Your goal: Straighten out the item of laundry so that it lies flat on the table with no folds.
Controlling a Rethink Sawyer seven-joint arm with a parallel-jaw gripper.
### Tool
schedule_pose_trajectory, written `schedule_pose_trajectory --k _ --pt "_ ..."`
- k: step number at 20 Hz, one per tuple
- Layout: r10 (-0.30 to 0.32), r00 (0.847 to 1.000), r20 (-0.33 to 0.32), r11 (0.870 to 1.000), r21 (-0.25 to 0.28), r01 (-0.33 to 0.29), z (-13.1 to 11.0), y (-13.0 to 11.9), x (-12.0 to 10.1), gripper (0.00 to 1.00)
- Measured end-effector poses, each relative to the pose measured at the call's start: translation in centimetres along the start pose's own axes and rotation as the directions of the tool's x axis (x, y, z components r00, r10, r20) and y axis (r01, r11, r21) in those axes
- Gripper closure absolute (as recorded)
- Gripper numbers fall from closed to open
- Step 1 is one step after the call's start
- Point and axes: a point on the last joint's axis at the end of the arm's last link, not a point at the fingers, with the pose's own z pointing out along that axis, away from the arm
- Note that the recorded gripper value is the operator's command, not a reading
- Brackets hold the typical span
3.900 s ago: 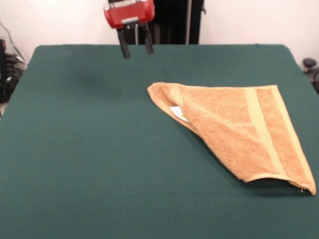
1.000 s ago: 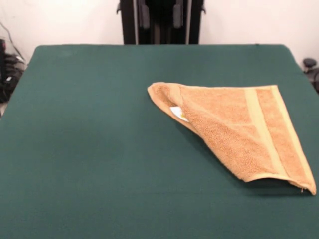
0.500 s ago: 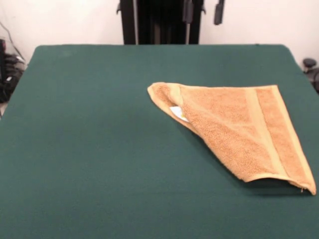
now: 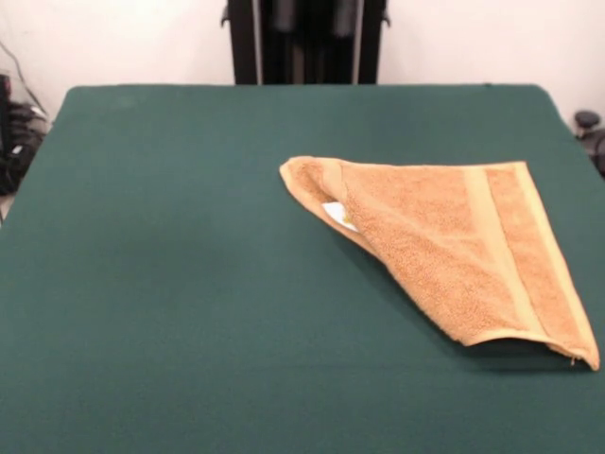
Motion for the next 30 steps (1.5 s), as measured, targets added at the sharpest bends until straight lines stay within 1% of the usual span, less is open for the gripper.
schedule_pose_trajectory --k 1,2,3,4,6,8,10,12,14,15,17,18,20,23,26,28,29,30 --pt "0.011 1.000 0.002 1.000 0.002 -0.011 0.1 -0.7 -0.2 0.00" --pt "0.033 0.999 0.006 0.999 0.004 -0.033 0.4 -2.0 -0.8 0.00" --pt "0.085 0.996 0.014 0.996 0.006 -0.086 1.5 -5.1 -2.0 0.00" --pt "0.115 0.993 0.017 0.993 0.005 -0.115 2.4 -6.9 -2.6 0.00" --pt "0.145 0.989 0.020 0.989 0.000 -0.145 3.5 -8.6 -3.4 0.00" --pt "0.189 0.982 0.021 0.982 -0.015 -0.189 5.6 -10.8 -4.4 0.00" --pt "0.212 0.977 0.018 0.977 -0.028 -0.211 7.0 -11.8 -4.8 0.00" --pt "0.230 0.973 0.012 0.972 -0.052 -0.229 8.7 -12.2 -5.2 0.00" --pt "0.238 0.971 0.003 0.969 -0.072 -0.237 9.9 -12.1 -5.3 0.00" --pt "0.242 0.970 -0.008 0.965 -0.097 -0.242 11.0 -11.7 -5.4 0.00" --pt "0.243 0.970 -0.016 0.963 -0.115 -0.243 11.7 -11.2 -5.5 0.00" --pt "0.244 0.970 -0.022 0.961 -0.130 -0.244 12.2 -10.7 -5.5 0.00" --pt "0.242 0.969 -0.041 0.953 -0.175 -0.246 13.3 -9.0 -5.8 0.00" --pt "0.239 0.969 -0.055 0.947 -0.205 -0.245 13.8 -7.7 -5.9 0.00" --pt "0.230 0.971 -0.068 0.936 -0.257 -0.240 14.3 -5.5 -6.3 0.00" --pt "0.228 0.971 -0.070 0.933 -0.272 -0.238 14.4 -4.9 -6.5 0.00" --pt "0.222 0.973 -0.070 0.926 -0.296 -0.233 14.5 -3.7 -6.7 0.00" --pt "0.219 0.973 -0.069 0.924 -0.307 -0.230 14.6 -3.2 -6.8 0.00"
